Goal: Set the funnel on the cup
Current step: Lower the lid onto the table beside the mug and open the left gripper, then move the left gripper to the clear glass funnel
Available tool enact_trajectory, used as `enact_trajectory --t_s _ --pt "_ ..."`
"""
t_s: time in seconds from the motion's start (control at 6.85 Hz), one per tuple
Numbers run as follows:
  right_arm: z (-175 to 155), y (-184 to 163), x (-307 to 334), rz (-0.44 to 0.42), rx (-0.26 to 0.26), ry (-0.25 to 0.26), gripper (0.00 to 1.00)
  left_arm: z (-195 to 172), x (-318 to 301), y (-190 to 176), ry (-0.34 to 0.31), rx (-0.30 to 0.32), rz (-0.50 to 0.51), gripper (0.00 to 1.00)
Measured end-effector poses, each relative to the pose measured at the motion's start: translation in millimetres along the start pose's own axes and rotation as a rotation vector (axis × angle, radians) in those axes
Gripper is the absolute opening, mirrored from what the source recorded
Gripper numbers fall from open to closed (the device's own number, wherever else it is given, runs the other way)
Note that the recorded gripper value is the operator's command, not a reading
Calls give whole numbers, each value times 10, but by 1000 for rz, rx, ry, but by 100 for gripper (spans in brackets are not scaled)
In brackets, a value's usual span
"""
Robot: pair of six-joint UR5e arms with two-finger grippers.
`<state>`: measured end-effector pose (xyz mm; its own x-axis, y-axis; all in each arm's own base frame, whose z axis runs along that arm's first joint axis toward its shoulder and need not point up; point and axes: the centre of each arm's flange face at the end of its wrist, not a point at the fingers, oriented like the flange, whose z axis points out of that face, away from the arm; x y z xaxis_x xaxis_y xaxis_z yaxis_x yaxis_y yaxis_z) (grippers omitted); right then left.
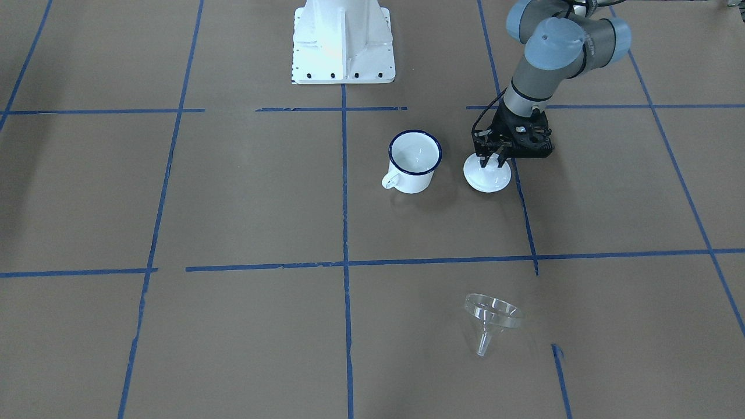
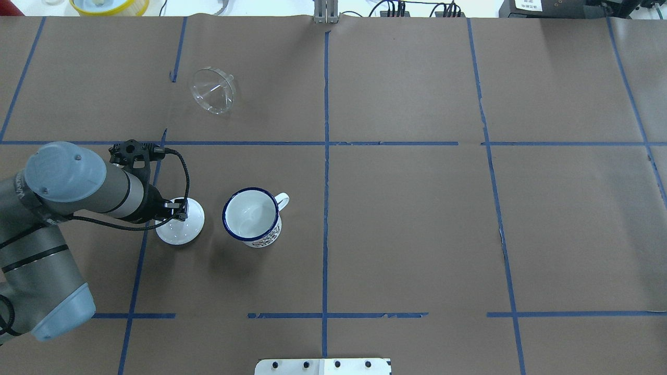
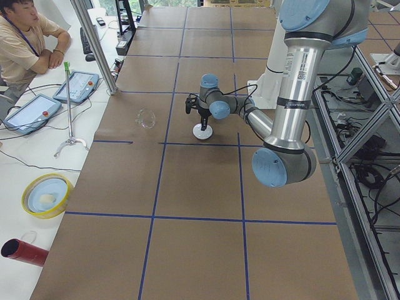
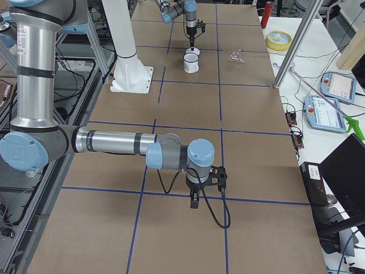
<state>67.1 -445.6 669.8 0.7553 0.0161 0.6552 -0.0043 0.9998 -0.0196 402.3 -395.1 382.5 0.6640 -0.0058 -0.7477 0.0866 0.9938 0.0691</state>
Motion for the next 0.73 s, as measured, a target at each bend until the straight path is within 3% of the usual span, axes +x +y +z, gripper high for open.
enact_trajectory --t_s 0.29,0.44,0.58,0.73 --pt "1 2 1 0 0 0 100 -214 103 -56 36 31 -2 100" --pt "1 2 1 0 0 0 100 -463 134 -235 66 78 -18 100" --pt "1 2 1 0 0 0 100 -813 91 -539 99 149 -79 100" --pt "1 2 1 0 0 0 100 -1121 95 -774 140 210 -208 100"
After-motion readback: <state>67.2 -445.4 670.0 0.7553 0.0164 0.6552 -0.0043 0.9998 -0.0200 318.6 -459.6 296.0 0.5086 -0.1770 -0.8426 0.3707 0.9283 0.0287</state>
